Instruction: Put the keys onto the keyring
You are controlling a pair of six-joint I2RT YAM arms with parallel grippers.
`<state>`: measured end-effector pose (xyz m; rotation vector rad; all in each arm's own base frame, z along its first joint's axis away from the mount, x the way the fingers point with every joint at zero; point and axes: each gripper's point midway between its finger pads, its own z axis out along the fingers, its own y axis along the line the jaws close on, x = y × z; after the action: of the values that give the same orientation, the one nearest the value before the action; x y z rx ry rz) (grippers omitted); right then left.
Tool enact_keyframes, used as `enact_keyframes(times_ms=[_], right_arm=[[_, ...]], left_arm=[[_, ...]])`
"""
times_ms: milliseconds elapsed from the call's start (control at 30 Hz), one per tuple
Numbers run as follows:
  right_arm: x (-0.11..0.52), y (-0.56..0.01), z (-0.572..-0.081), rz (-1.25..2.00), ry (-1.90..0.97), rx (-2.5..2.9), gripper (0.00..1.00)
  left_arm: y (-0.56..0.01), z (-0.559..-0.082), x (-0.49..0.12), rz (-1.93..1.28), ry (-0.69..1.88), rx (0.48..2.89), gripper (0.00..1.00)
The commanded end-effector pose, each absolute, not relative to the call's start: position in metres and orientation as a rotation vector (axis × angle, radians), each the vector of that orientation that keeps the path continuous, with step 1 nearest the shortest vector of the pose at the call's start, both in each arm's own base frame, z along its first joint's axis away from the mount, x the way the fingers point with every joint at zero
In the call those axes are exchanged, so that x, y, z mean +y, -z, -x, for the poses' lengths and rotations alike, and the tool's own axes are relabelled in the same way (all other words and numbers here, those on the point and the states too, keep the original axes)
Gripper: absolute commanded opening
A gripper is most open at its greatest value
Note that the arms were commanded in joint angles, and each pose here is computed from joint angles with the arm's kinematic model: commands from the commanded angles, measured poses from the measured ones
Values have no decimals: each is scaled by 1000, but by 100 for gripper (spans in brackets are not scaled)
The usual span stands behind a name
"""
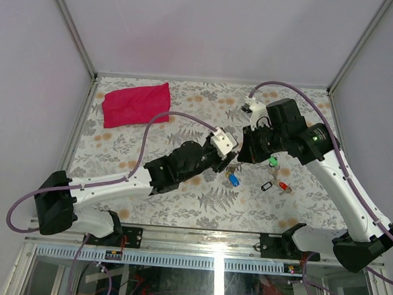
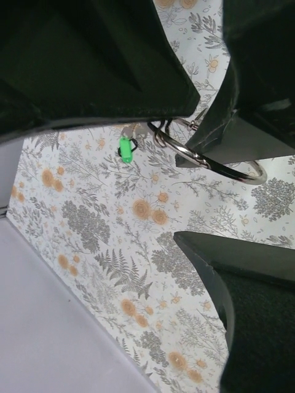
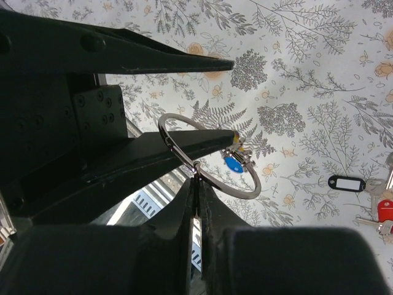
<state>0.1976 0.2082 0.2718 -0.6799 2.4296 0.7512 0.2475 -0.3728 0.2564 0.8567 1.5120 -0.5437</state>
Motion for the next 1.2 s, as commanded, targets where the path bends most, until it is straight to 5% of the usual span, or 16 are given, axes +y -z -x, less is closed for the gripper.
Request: enact_keyframes(times_ms=[0,467,767,1167], right_arm=[[210,-288,-191,720,-795,2400,0],[207,-281,-186,759,-786,2428,1],[202,-285,-190,756,-747,2380,1],[210,-318,-199,741,-798,2041,10]], left_arm=[[-289,-249,-381,-804,535,1378,47],[-296,-223,-399,-927,455,1269,43],[-294,-214,-411,-980,427,1266,0],[-318,-207,-406,-809,585,1320,0]])
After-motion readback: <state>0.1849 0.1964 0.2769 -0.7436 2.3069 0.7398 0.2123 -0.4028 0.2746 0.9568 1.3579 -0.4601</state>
